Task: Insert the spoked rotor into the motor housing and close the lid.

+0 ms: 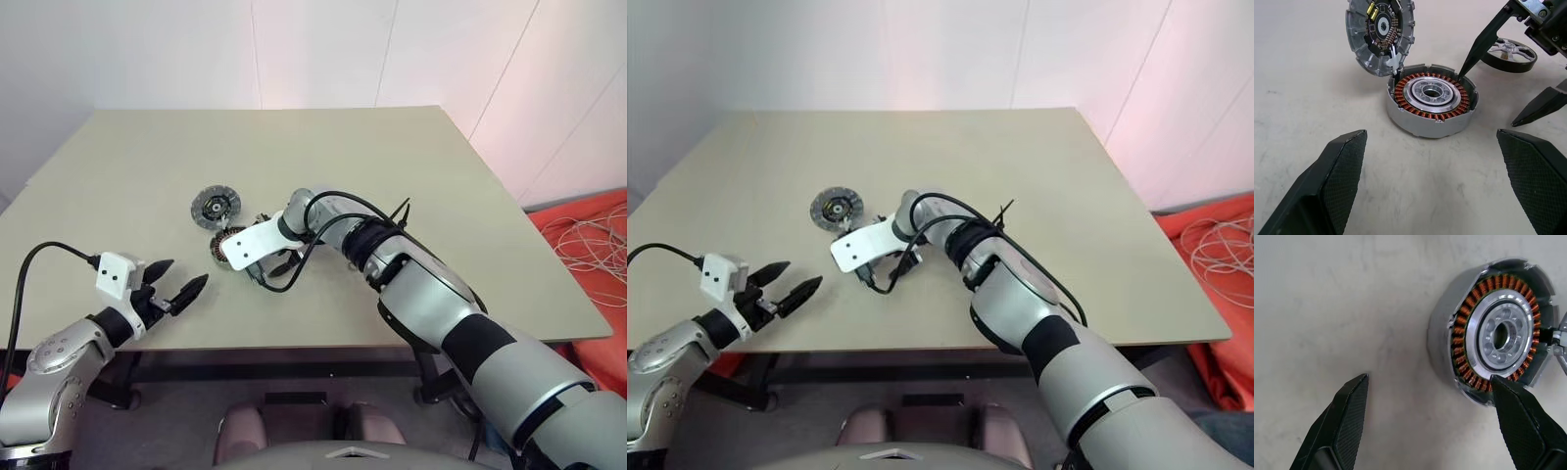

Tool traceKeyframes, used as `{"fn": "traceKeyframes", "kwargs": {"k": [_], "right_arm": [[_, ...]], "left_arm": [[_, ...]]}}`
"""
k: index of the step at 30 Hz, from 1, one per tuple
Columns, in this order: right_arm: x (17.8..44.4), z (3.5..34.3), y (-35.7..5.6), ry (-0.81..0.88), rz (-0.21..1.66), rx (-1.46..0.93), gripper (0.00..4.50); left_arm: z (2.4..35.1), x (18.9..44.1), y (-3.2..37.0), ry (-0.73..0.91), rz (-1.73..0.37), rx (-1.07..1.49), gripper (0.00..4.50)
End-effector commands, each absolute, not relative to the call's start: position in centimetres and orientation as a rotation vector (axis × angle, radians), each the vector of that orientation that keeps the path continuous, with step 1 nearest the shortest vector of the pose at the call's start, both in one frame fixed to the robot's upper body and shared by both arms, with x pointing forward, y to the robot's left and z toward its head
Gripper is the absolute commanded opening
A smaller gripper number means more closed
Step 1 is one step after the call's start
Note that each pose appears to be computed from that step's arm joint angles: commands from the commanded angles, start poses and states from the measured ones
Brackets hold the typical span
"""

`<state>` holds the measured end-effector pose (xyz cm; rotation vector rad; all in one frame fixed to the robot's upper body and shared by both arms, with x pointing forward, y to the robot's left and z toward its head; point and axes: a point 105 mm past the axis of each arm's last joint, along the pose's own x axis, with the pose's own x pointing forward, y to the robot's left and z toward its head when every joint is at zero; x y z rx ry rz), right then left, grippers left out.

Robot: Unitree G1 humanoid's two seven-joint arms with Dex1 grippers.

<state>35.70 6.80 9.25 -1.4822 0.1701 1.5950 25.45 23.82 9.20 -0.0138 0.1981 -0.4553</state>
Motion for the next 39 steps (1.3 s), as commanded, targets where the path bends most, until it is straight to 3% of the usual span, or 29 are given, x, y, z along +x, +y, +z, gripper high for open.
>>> {"fn": "traceKeyframes", "kwargs": {"k": [1, 7, 14, 29, 39], "right_arm": [[35.8, 10.5, 7.6, 0.103, 1.584, -1.565, 4.48], [35.6, 10.0, 8.1, 0.09, 1.586, -1.635, 2.63], [35.5, 10.0, 8.8, 0.07, 1.567, -1.649, 0.09], [35.4, 13.2, 9.5, -0.038, 1.594, -1.604, 0.04], [35.1, 13.2, 5.1, 0.046, 1.654, -1.603, 0.04]], "left_arm": [[10.5, 25.7, 23.2, 0.143, -0.472, 0.012, 4.5], [10.4, 25.7, 22.9, 0.138, -0.471, 0.009, 4.5], [10.5, 25.7, 22.8, 0.132, -0.464, 0.011, 4.5], [10.6, 26.6, 22.4, 0.128, -0.486, 0.023, 4.5], [10.4, 27.4, 22.1, 0.14, -0.526, 0.03, 4.5]]}}
